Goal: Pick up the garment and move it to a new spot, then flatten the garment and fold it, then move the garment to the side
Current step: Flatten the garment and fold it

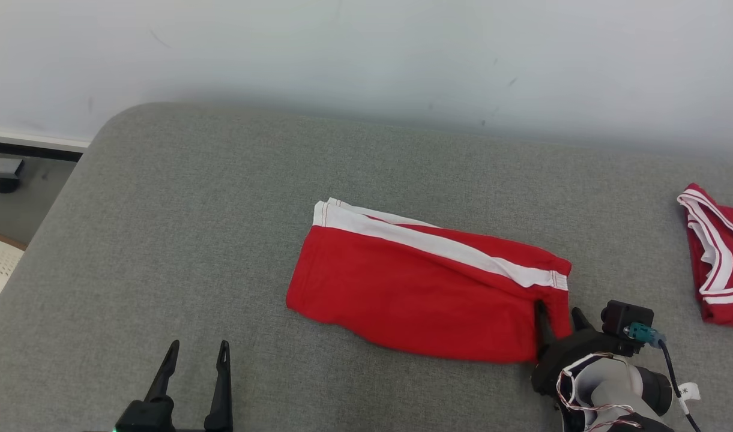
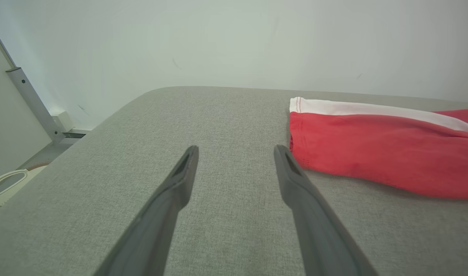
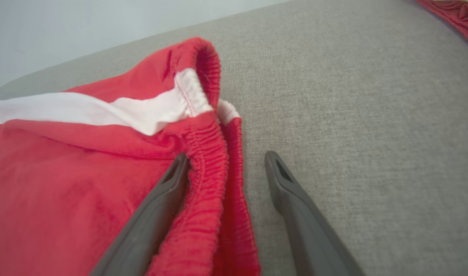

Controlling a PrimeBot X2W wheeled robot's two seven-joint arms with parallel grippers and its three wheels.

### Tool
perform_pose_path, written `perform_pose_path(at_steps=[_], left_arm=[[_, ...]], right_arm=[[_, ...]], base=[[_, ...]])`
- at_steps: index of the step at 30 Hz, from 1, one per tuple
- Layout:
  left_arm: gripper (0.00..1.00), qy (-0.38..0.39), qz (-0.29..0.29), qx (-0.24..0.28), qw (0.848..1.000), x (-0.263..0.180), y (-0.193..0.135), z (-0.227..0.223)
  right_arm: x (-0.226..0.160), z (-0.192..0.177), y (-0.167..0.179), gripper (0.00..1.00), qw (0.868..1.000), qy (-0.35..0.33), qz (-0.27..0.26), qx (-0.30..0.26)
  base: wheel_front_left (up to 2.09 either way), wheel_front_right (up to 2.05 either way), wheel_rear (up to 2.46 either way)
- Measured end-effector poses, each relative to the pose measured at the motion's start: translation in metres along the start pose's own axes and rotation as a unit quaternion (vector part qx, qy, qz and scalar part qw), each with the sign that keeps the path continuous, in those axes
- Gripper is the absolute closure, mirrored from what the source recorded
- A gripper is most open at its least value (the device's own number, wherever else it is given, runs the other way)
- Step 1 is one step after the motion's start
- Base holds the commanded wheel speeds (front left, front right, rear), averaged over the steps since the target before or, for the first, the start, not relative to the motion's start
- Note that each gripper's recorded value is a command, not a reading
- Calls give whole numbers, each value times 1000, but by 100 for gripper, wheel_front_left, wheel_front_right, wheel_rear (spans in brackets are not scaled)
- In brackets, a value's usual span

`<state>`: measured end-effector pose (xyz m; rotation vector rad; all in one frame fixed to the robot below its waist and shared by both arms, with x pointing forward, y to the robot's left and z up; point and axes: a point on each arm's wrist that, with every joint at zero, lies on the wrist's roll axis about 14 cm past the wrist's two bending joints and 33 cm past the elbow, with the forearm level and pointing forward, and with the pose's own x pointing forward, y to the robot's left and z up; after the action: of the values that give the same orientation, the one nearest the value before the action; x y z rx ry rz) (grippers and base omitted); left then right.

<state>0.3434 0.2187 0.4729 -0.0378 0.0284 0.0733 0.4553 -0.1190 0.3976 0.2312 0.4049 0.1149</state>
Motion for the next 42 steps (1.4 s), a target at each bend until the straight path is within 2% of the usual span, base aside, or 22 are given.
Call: perform_pose_path(at_steps=[6,7,9,17,30,35,42], left_arm=[[0,7,4,-1,1000,0,2,-4],[0,9,4,-2,1000,0,2,-5],[0,11,3,-3,1000,0,1,-7],[0,13,2,-5,1000,1,0,-8],[0,10,-14,-11,1000,5,-11,-7],[0,9,-26,-16,1000,8,-19,-7],[0,9,-36,-22,999,9,-27,-7]], right_arm=[[5,-6,8,0,1000,20,6,13],[6,-6,9,8,1000,21,8,13],[6,-8,10,100,1000,23,10,16],[6,-5,12,100,999,34,17,11],[-12,33,-58,100,999,14,-20,-46],[-15,39,-47,100,1000,25,2,-13],[-18,58,-7,100,994,31,70,82]], base=[[0,0,0],[0,0,0],[0,0,0],[0,0,0],[0,0,0],[0,0,0],[0,0,0]])
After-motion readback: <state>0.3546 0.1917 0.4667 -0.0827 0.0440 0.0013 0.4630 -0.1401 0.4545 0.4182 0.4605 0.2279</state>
